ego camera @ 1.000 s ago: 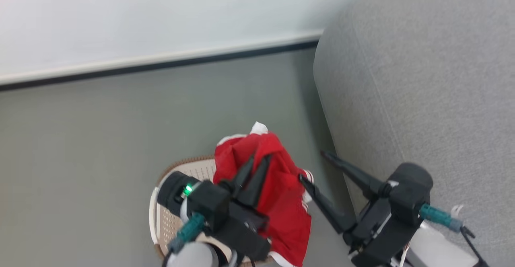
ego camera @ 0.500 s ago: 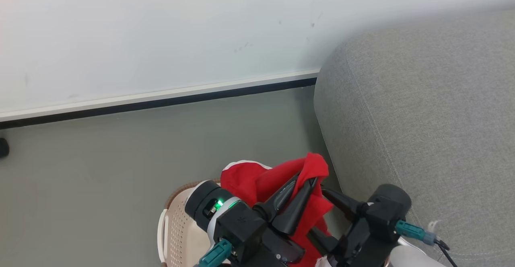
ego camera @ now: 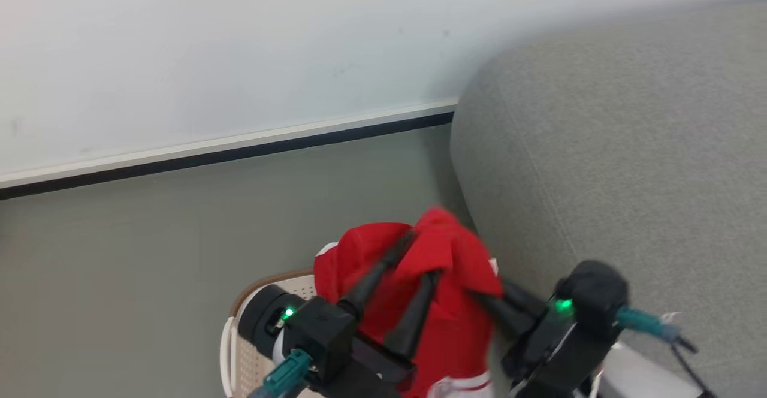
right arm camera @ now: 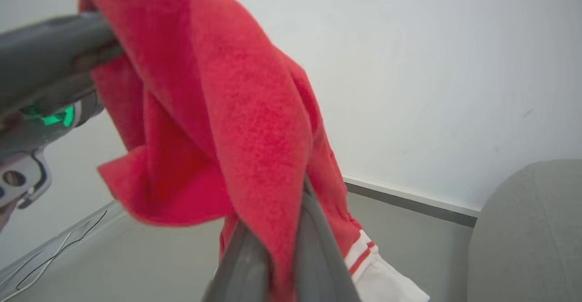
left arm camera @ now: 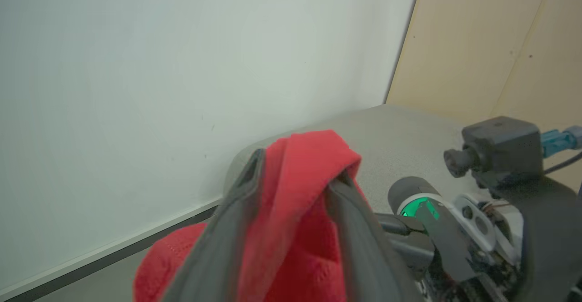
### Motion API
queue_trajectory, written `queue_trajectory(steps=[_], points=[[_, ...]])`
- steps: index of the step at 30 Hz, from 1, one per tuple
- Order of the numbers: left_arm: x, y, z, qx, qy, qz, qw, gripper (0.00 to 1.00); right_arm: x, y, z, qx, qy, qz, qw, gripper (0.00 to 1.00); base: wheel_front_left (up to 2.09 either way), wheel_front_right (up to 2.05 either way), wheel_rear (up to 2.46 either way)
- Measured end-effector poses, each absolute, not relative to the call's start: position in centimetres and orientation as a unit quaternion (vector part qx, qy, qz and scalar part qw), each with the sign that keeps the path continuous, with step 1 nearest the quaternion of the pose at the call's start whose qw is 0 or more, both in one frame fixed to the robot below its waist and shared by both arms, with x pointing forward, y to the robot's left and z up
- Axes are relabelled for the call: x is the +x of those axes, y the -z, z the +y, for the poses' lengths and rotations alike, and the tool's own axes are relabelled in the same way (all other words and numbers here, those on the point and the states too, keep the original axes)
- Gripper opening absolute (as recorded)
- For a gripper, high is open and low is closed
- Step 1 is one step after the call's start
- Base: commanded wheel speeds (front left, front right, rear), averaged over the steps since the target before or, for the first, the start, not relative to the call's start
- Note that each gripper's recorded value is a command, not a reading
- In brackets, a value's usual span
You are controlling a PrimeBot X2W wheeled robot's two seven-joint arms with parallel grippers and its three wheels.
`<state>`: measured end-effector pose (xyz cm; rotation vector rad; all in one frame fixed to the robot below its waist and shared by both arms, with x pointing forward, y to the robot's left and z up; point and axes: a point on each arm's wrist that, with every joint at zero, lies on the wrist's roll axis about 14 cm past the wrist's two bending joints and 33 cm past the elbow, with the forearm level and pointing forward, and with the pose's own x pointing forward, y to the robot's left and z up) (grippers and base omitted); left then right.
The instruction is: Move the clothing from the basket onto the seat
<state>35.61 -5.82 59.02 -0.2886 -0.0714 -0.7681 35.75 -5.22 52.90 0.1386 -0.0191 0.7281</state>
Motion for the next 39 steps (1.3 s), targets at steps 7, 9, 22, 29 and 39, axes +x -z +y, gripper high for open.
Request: queue_trajectory(steps=[7, 9, 22, 29, 39], points=[[36.0, -56.4, -6.4, -0.153, 0.37, 0.011, 0.917, 1.0, 36.7, -54.2, -10.6, 0.069, -0.276, -0.029, 0.958, 0.0, 0.0, 0.0, 0.0], [36.0, -56.2, -6.7, -0.159, 0.371, 0.016, 0.915, 1.0, 36.6, -54.1, -11.4, 0.069, -0.261, -0.028, 0.962, 0.0, 0.0, 0.0, 0.0], [33.5, -54.2, -12.8, -0.178, 0.453, 0.059, 0.872, 1.0, 35.6, -56.4, -26.3, 0.093, -0.038, -0.056, 0.993, 0.0, 0.0, 0.0, 0.0], [33.5, -51.7, -15.1, -0.184, 0.48, 0.097, 0.852, 1.0, 37.6, -60.8, -38.4, 0.12, 0.121, -0.117, 0.978, 0.0, 0.0, 0.0, 0.0], [35.0, -47.1, -15.0, -0.182, 0.469, 0.151, 0.851, 1.0, 39.0, -64.1, -51.3, 0.092, 0.286, -0.139, 0.944, 0.0, 0.0, 0.0, 0.0]])
